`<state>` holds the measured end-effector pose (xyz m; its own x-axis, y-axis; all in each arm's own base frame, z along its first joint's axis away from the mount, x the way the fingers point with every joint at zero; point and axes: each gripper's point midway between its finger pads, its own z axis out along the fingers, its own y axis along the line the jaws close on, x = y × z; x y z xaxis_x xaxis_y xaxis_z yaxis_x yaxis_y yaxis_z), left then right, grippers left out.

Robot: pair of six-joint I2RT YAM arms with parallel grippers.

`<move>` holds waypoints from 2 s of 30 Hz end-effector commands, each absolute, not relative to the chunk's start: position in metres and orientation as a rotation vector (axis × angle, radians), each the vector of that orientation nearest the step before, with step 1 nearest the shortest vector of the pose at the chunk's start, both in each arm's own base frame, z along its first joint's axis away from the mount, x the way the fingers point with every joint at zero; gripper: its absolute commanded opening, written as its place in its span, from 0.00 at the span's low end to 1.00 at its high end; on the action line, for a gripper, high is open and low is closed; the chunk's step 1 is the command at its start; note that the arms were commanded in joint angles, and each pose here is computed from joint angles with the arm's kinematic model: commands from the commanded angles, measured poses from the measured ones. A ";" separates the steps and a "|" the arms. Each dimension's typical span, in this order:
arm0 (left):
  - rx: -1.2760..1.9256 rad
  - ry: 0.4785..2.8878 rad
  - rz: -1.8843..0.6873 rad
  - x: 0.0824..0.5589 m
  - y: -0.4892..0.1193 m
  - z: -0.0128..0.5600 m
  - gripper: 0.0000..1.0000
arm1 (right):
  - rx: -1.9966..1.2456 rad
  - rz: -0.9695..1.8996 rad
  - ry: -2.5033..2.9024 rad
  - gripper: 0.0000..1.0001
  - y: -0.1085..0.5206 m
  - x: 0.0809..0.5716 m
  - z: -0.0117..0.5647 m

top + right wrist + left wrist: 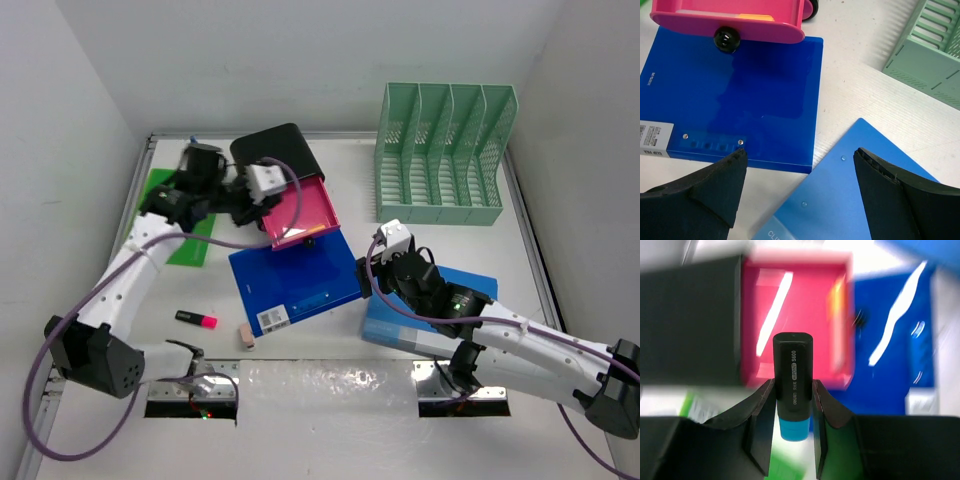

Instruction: Organize the desk

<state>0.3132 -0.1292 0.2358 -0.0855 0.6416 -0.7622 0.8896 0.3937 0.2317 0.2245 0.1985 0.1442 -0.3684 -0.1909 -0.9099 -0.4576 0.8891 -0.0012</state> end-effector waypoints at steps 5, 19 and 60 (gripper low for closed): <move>0.953 1.847 -0.213 0.373 -0.191 0.253 0.00 | -0.416 0.283 1.939 0.85 0.190 0.226 0.150; 1.100 1.781 -0.220 0.377 -0.222 0.252 0.79 | -0.400 0.264 1.937 0.85 0.183 0.226 0.150; 1.891 2.235 0.020 0.167 0.011 -0.018 0.44 | -0.445 0.319 1.960 0.85 0.195 0.221 0.137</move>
<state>0.1556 0.0304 -0.0048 -0.2111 0.9767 -0.0387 0.9687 0.2143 0.1255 0.2174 0.1862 0.1250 -0.3978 -0.2075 -0.8937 -0.4411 0.8974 -0.0120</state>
